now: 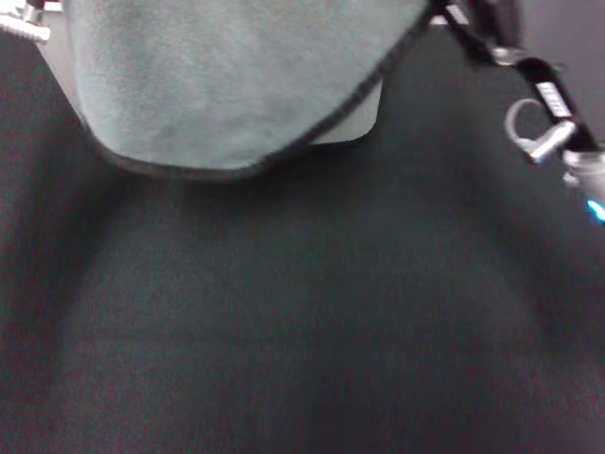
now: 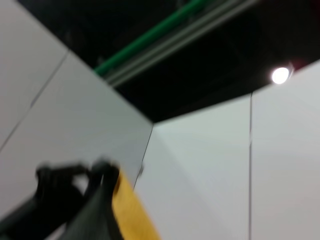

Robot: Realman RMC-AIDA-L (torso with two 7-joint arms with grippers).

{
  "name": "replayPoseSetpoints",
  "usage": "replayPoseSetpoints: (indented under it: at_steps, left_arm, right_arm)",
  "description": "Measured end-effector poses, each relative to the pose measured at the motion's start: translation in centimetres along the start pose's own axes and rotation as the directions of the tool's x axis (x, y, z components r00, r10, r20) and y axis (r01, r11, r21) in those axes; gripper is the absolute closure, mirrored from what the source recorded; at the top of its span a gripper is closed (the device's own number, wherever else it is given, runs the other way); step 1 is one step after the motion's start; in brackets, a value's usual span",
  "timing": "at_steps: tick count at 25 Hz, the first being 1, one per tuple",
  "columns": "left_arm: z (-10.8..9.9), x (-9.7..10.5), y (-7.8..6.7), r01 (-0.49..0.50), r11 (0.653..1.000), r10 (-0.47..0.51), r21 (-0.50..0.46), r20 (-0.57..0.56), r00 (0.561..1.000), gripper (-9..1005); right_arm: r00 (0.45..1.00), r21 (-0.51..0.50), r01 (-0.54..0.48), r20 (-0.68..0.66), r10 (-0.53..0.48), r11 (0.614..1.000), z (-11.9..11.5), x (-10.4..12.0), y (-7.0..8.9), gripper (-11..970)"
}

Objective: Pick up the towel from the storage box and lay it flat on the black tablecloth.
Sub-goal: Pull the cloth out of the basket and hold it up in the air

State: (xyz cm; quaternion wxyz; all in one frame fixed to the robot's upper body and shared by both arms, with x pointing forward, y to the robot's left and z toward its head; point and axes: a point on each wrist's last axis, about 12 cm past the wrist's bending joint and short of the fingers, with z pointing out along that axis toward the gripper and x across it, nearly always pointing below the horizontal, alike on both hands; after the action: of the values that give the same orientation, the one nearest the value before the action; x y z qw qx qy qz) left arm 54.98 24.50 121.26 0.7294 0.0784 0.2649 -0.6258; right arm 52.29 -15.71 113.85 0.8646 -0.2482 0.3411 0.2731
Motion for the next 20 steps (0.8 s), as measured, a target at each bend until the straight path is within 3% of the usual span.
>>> replayPoseSetpoints:
  at_steps: [5, 8, 14, 20]
  left_arm:
    - [0.6, 0.3, 0.0, 0.012, 1.000, -0.012, 0.017, 0.005, 1.000, 967]
    - [0.7, 0.4, 0.1, 0.015, 1.000, -0.015, 0.019, 0.005, 1.000, 967]
    - [0.4, 0.3, 0.1, 0.004, 1.000, -0.004, 0.006, 0.006, 1.000, 967]
    - [0.3, 0.2, 0.2, -0.005, 1.000, 0.005, 0.001, 0.010, 1.000, 966]
  right_arm:
    - [0.999, -0.131, -0.035, -0.032, 0.031, 0.991, 2.0, 1.0, 1.8, 258]
    - [0.999, -0.147, -0.038, 0.003, 0.039, 0.988, 2.0, 0.4, 2.4, 258]
    - [0.994, -0.123, -0.043, 0.092, 0.055, 0.991, -0.3, -1.3, 2.8, 259]
    - [0.994, -0.101, -0.041, 0.095, 0.050, 0.994, -2.1, -1.8, 2.9, 260]
